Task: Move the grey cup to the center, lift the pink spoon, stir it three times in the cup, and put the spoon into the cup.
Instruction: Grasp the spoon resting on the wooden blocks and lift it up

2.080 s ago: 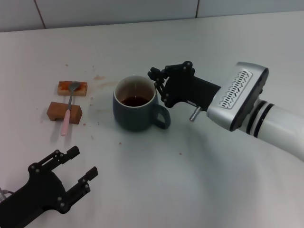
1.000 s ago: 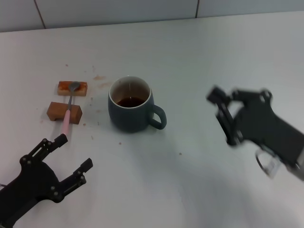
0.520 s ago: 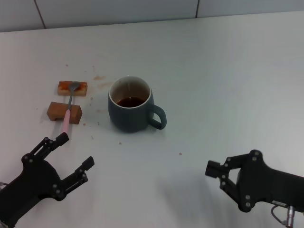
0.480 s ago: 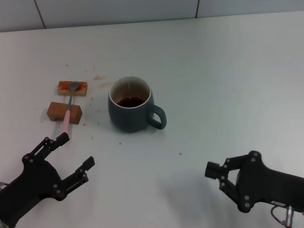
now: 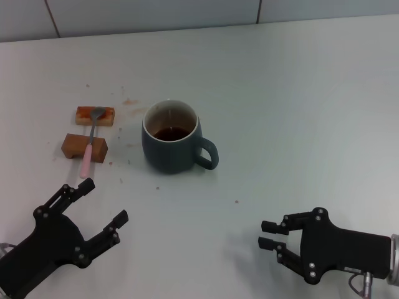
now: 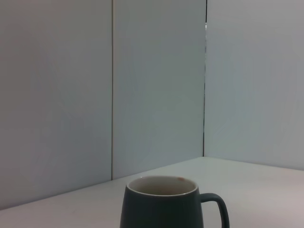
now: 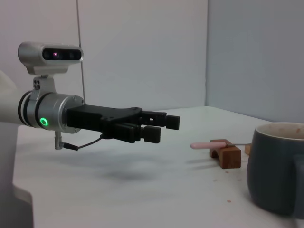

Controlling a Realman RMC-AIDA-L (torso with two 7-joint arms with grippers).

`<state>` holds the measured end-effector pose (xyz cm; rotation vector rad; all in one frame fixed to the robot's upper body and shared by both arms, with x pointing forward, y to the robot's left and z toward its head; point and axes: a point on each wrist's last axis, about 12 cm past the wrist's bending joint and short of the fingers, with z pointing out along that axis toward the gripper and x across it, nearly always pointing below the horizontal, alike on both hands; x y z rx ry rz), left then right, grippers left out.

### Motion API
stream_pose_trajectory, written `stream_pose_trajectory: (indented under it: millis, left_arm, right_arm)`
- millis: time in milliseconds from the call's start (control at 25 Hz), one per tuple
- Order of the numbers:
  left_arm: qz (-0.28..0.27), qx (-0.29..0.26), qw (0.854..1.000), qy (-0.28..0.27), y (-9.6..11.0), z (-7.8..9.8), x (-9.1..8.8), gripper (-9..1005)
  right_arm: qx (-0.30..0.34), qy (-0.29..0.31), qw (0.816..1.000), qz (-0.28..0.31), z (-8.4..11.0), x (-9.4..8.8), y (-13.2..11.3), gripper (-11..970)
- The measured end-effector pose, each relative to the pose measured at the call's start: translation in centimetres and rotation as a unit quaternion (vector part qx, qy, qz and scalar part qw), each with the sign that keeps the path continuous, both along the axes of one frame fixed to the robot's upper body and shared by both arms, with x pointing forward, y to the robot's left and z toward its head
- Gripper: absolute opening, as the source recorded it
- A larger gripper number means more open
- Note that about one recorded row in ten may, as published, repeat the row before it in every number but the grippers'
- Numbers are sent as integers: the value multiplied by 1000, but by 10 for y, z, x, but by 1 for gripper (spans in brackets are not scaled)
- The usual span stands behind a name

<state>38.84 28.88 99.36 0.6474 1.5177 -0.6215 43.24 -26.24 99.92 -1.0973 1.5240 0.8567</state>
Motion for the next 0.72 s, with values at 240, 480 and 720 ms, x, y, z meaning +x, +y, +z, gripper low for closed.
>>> stream_pose_trajectory:
  millis: [240,480,720]
  left_arm:
    - [0,-1,1000,0,0,0,0,828]
    - [2,-3,1000,1,0,0,-1,828]
    - [2,-4,1000,1,0,0,-1,829]
  right_arm:
    - [-2,-4,1000,-1,0,0,-1,261]
    - [-3,-5,1000,-1,0,1,0,488]
    - [-4,-5,1000,-1,0,2,1,616]
